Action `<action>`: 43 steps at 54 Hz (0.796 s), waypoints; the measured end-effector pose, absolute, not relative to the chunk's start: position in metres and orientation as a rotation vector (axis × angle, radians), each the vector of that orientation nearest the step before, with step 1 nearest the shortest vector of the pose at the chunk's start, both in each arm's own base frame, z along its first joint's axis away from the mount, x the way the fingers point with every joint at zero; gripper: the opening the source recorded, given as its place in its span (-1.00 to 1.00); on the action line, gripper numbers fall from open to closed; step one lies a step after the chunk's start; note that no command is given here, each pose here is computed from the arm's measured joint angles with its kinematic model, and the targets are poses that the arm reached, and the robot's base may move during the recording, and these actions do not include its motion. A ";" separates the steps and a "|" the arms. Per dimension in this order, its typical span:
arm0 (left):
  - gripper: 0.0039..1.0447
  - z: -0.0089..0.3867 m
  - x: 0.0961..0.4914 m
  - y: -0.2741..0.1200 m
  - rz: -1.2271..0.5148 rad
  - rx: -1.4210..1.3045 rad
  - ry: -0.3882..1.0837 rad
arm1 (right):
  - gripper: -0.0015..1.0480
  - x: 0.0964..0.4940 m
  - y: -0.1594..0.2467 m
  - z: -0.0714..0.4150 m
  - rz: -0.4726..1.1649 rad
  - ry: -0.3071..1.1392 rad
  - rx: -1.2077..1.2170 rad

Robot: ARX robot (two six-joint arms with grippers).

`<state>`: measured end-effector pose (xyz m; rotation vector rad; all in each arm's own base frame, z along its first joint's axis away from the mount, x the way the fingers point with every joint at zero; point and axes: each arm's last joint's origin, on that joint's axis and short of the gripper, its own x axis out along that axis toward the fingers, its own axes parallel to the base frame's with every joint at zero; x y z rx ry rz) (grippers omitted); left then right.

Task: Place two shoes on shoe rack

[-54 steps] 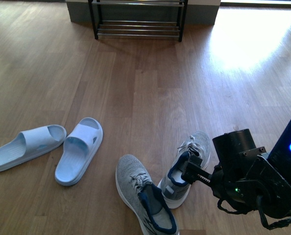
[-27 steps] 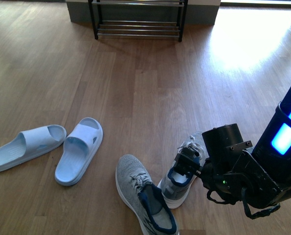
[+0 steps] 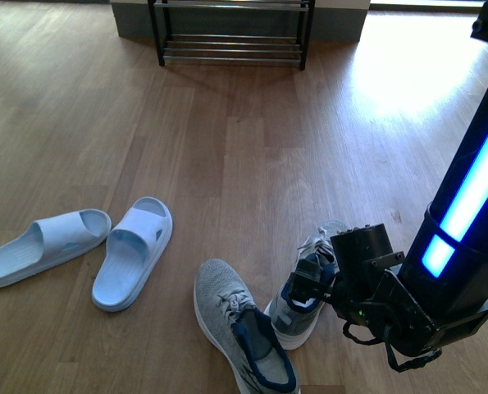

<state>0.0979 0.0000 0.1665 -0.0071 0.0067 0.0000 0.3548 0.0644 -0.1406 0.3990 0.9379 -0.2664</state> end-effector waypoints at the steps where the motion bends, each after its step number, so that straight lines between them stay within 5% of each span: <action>1: 0.83 0.166 0.098 0.000 0.000 -0.007 0.007 | 0.82 0.355 0.066 -0.143 -0.258 0.928 0.386; 11: 0.83 0.166 0.098 0.000 0.000 -0.007 0.007 | 0.50 0.354 0.071 -0.148 -0.245 0.896 0.369; 30: 0.83 0.166 0.098 0.000 0.000 -0.007 0.007 | -0.46 0.347 0.067 -0.144 -0.233 0.869 0.343; 37: 0.83 0.166 0.098 0.000 0.000 -0.007 0.007 | -0.98 0.345 0.058 -0.129 -0.236 0.853 0.311; 43: 0.83 0.166 0.098 0.000 0.000 -0.007 0.007 | -0.97 0.344 0.051 -0.117 -0.244 0.839 0.299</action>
